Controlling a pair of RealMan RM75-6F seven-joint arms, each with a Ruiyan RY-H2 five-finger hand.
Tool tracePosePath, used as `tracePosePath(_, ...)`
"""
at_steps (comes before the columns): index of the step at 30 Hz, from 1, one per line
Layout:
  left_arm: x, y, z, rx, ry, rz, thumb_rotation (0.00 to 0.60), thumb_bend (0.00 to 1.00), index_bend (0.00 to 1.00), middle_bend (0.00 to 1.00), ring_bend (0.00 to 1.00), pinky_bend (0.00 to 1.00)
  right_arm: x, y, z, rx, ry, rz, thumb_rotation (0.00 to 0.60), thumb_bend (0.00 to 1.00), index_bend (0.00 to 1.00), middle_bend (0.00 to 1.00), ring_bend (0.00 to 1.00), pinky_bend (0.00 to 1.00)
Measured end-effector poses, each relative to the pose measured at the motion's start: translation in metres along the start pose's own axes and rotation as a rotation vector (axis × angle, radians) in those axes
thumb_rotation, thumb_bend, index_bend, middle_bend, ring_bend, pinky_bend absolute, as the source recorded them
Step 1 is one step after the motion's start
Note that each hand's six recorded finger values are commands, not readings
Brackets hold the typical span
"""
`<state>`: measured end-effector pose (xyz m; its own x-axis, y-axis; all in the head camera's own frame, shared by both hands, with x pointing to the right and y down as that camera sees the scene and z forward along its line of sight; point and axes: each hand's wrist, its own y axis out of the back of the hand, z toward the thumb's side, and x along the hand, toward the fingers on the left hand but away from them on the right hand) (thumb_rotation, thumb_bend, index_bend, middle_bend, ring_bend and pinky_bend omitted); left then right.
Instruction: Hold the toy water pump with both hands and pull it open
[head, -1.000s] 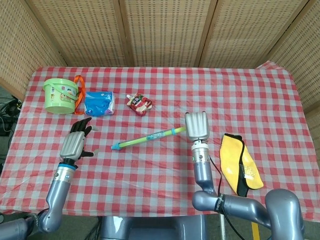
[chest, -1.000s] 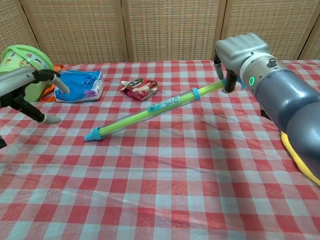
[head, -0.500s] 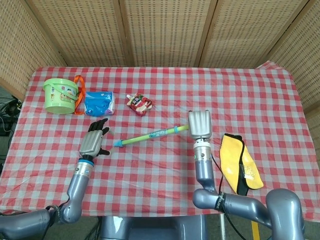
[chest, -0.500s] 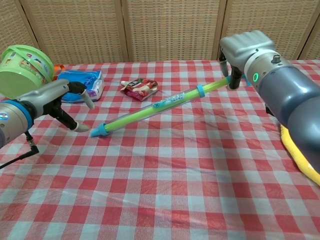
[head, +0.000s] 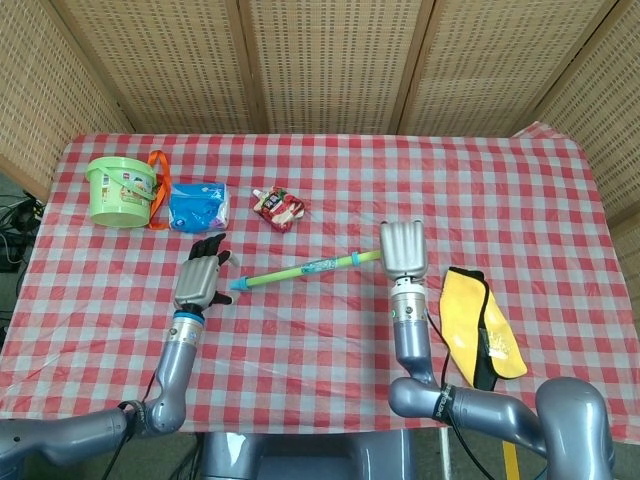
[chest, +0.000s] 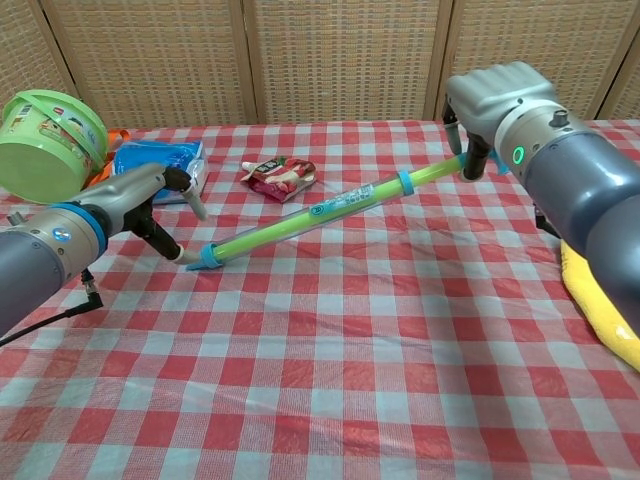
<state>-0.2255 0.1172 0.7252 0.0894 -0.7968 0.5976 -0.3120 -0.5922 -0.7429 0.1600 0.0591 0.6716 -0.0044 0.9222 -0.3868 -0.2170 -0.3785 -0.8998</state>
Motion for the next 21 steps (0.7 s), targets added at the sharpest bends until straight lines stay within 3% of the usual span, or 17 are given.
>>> tracePosePath(21, 0.012, -0.018, 0.024, 0.023, 0.007, -0.023, 0.6, 0.26, 0.41, 0.0, 0.0, 0.0, 0.002, 0.0, -0.007, 0.004, -0.01, 0.015, 0.6, 0.48, 0.79, 1.0, 0.97, 0.65)
